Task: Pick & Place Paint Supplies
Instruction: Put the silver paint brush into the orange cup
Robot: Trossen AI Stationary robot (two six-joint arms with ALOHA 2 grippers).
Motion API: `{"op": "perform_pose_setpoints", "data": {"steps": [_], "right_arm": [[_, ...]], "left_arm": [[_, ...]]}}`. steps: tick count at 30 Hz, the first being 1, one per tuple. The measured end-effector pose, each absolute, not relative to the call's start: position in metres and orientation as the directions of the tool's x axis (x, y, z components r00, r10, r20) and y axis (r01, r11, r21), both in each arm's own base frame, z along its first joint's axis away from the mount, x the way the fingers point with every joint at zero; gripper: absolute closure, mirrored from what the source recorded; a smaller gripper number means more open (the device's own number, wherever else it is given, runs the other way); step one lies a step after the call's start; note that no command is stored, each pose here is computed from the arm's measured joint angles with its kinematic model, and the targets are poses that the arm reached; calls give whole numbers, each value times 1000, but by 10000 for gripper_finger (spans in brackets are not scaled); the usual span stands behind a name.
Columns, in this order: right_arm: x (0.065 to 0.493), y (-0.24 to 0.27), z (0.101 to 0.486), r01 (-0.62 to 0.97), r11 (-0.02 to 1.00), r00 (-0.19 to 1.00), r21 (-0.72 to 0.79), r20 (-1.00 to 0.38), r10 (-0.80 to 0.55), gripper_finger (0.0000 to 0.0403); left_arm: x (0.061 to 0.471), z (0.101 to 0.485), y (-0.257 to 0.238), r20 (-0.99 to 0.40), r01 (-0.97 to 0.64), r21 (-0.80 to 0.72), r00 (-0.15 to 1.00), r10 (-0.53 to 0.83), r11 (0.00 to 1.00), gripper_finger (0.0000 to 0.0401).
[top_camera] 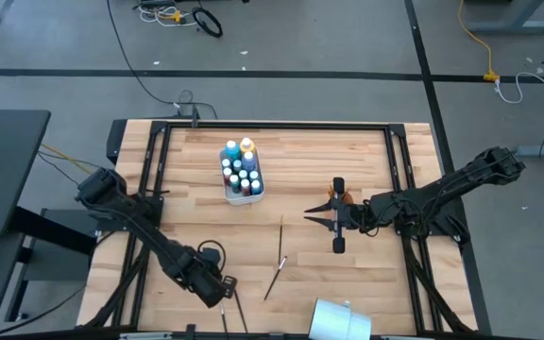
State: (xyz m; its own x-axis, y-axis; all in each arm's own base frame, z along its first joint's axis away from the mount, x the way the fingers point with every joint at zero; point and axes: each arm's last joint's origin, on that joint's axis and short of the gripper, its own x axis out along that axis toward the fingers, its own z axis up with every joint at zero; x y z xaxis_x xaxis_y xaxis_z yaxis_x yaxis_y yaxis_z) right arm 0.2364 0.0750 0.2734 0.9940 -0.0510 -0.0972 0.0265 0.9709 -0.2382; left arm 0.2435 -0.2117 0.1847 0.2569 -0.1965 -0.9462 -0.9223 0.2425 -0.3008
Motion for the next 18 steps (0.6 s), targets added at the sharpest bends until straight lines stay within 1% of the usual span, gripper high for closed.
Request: {"op": "perform_pose_setpoints", "data": {"steps": [3, 8, 14, 18], "right_arm": [[236, 75, 273, 26, 971, 994, -240, -100, -51, 337], [236, 75, 273, 24, 970, 993, -242, -105, -51, 337], [236, 75, 272, 23, 969, 992, -245, -111, -52, 343], [236, 75, 271, 21, 969, 991, -248, -120, -52, 352]], "left_arm": [[243, 185, -214, -940, -923, -321, 283, -191, 210, 346], [242, 181, -218, -944, -934, -307, 274, -185, 185, 346], [247, 163, -226, -949, -944, -275, 235, -208, 185, 346], [253, 155, -232, -936, -930, -310, 264, -232, 195, 346]]}}
